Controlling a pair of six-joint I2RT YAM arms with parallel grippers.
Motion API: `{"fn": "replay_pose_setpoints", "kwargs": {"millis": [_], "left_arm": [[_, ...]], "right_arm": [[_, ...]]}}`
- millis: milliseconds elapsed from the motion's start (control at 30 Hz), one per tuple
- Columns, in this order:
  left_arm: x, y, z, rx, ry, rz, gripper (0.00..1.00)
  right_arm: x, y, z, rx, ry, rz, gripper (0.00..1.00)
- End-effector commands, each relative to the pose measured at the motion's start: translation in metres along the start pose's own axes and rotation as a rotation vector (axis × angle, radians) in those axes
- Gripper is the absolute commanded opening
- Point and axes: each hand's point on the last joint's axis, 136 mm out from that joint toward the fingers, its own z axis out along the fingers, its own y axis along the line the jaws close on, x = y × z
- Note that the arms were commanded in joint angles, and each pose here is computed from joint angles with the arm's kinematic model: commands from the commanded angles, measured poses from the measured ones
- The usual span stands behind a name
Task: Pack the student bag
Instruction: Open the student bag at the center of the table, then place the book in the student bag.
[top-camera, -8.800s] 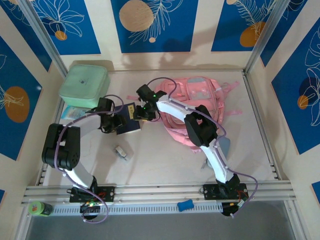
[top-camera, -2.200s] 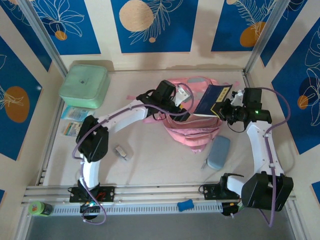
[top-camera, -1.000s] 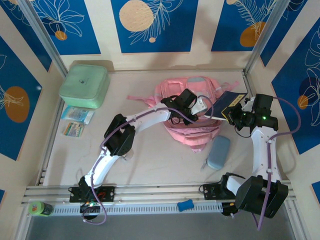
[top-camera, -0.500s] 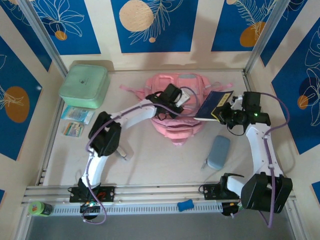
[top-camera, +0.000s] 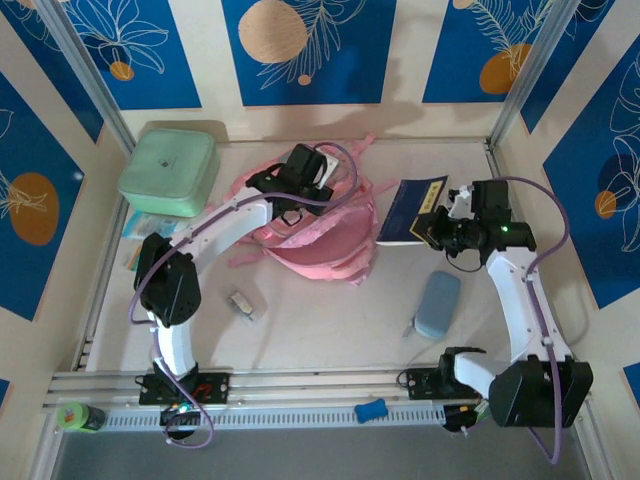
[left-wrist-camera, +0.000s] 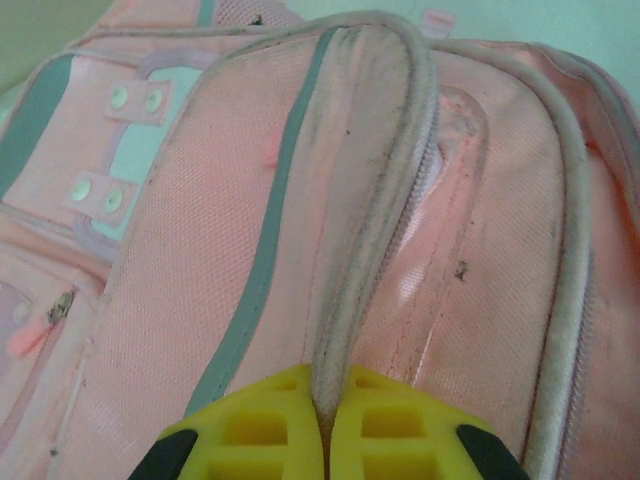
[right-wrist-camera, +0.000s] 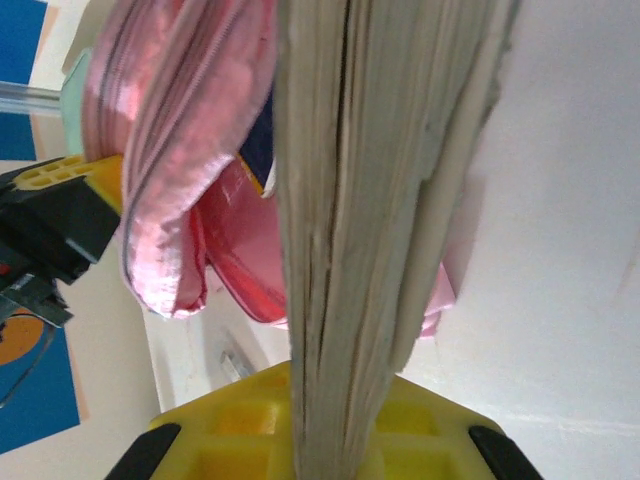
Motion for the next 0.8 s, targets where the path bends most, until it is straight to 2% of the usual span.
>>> {"fn": "replay_pose_setpoints", "kwargs": {"millis": [0,167,400,533,667,733,767], "left_arm": [[-0.044,0.01,-0.034,-0.014,-0.118,-0.033,0.0],[-0.056,0.008,-0.043,0.016,-0.142,0.01,0.0],[-0.056,0.015,-0.062,0.002,-0.15,0.03,0.0],[-0.054,0.014,-0.07,0.031,-0.16,0.03,0.0],[-0.056,0.02,-0.074,0.024,-0.171,-0.01,0.0],[-0.056,0.022,-0.075,0.018,-0.173,-0.018,0.0],[-0.056,0.022,-0.075,0.018,-0.173,-0.022,0.0]], "right_arm": [[0.022,-0.013,0.001,0.01,0.055,0.01,0.0],[0.047,0.017,0.037,-0.204,0.202,-0.008,0.0],[0.05,0.079,0.094,-0.361,0.327,-0.164,0.0],[0.046,0.092,0.141,-0.374,0.388,-0.179,0.0],[0.034,0.086,0.184,-0.362,0.399,-0.182,0.0],[0.028,0.077,0.2,-0.35,0.404,-0.157,0.03],[0.024,0.07,0.208,-0.34,0.413,-0.138,0.08]]}}
